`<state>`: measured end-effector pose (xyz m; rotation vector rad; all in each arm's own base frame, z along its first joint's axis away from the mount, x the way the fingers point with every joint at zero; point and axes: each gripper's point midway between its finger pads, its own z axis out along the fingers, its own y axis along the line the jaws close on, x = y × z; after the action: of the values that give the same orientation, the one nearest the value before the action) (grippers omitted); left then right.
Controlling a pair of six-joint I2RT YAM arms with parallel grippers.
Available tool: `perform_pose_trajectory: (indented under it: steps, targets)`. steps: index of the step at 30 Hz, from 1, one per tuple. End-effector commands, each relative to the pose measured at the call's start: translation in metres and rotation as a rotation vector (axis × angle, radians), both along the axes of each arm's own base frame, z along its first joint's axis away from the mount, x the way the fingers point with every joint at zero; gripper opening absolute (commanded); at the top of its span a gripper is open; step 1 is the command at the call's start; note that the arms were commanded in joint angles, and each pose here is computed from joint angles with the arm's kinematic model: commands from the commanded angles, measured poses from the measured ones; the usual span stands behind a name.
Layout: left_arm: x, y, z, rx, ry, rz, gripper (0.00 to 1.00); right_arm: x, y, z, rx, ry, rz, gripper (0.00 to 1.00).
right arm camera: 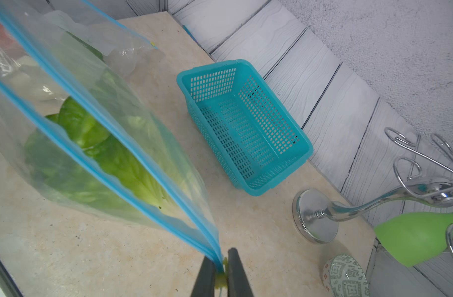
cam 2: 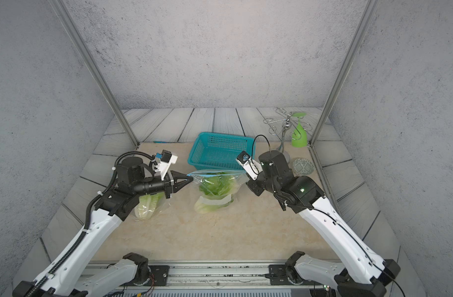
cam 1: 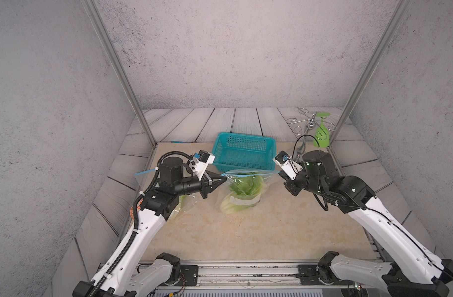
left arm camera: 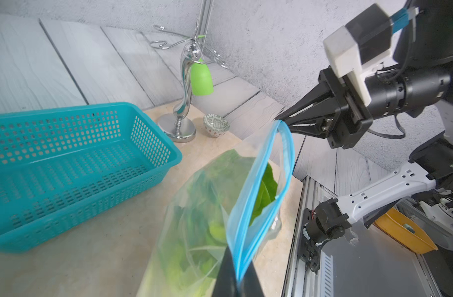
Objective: Put the chinese cabbages into a zipper bag and zip it
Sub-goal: Adjust the zipper food storage bag at the center of the board.
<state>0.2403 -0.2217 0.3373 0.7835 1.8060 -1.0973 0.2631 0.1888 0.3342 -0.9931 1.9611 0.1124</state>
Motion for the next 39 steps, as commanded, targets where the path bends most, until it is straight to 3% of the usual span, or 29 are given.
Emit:
perform_pose_trajectory:
  steps: [1, 6, 10, 13, 17, 22, 26, 29, 32, 35, 39]
  targets:
    - [-0.001, 0.004, -0.012, 0.072, 0.129, 0.039, 0.0, -0.002, -0.009, 0.017, 0.027, -0.001, -0.043, 0.0]
    - [0.005, 0.013, -0.026, 0.118, 0.192, 0.12, 0.0, -0.005, -0.023, 0.037, 0.105, -0.041, -0.074, 0.0]
    - [0.024, 0.016, -0.081, 0.193, 0.291, 0.175, 0.0, 0.011, -0.022, -0.005, 0.03, 0.01, -0.103, 0.0]
    - [0.026, 0.015, -0.069, 0.178, 0.263, 0.161, 0.0, 0.018, -0.024, -0.025, -0.001, 0.023, -0.125, 0.0]
    - [0.028, 0.024, -0.057, 0.199, 0.198, 0.192, 0.0, 0.017, -0.024, -0.021, 0.067, 0.034, -0.099, 0.0]
    - [0.02, 0.003, -0.05, 0.086, 0.219, 0.07, 0.0, 0.009, -0.004, -0.024, 0.162, 0.127, -0.022, 0.18]
    - [0.014, 0.006, -0.05, 0.106, 0.223, 0.067, 0.0, 0.006, -0.016, -0.009, 0.323, 0.177, -0.056, 0.49]
    - [0.011, 0.008, -0.055, 0.128, 0.233, 0.068, 0.0, 0.001, -0.032, -0.003, 0.431, 0.161, -0.092, 0.62]
    - [0.01, 0.009, -0.056, 0.141, 0.225, 0.066, 0.0, -0.003, -0.035, -0.014, 0.503, 0.173, -0.078, 0.67]
    - [0.012, 0.008, -0.054, 0.145, 0.216, 0.061, 0.0, 0.014, -0.038, -0.045, 0.531, 0.181, -0.122, 0.66]
    - [0.011, 0.004, -0.05, 0.146, 0.207, 0.042, 0.0, 0.041, -0.017, -0.055, 0.622, 0.162, -0.023, 0.66]
